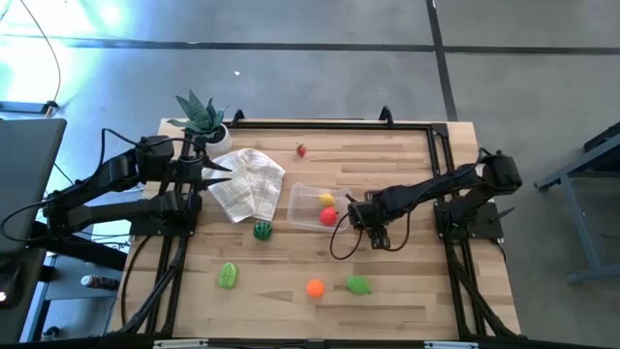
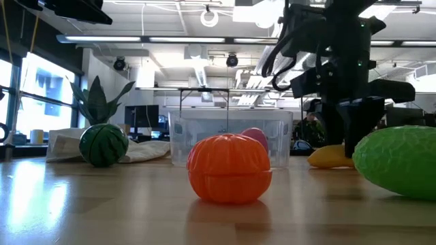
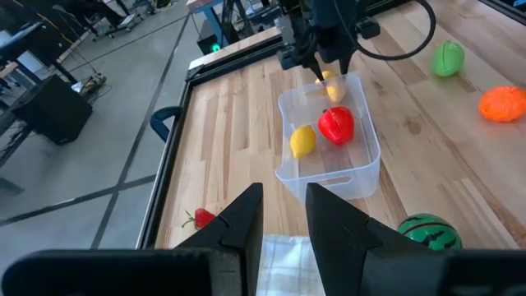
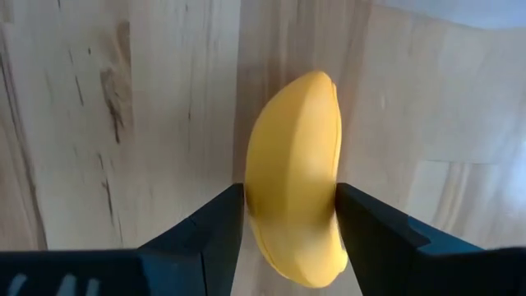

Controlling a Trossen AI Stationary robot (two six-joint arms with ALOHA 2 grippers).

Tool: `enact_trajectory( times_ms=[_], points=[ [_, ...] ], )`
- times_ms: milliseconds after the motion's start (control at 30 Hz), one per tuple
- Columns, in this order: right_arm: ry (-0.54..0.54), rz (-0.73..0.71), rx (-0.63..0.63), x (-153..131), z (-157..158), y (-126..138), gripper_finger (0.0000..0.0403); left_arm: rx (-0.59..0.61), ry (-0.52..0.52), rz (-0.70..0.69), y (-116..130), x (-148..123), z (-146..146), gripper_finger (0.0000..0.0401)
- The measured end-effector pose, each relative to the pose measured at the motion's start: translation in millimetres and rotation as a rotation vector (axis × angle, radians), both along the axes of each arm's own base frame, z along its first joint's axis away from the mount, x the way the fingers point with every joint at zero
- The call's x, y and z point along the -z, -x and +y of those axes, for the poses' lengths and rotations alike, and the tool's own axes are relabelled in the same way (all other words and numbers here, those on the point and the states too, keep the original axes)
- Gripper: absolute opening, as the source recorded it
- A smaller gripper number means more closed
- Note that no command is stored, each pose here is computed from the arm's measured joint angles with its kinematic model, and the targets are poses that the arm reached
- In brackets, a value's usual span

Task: Pick and placing Produce into tupperware
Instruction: Put the yellow banana into the transparent container

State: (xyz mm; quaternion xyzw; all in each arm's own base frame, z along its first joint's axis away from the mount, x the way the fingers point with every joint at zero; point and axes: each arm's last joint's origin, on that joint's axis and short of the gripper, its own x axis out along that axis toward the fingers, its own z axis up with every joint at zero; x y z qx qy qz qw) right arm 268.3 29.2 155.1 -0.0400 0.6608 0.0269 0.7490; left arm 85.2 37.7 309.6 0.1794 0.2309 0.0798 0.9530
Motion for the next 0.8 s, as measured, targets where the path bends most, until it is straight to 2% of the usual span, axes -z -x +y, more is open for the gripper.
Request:
enact_trajectory(
  times_ms=[800],
  points=[
    [-0.009,0.012,-0.015,4.8,0.3,-1.8,0.0183,0.000,0.000,0.000,0.1,0.0,-0.1,0.0085]
  ],
)
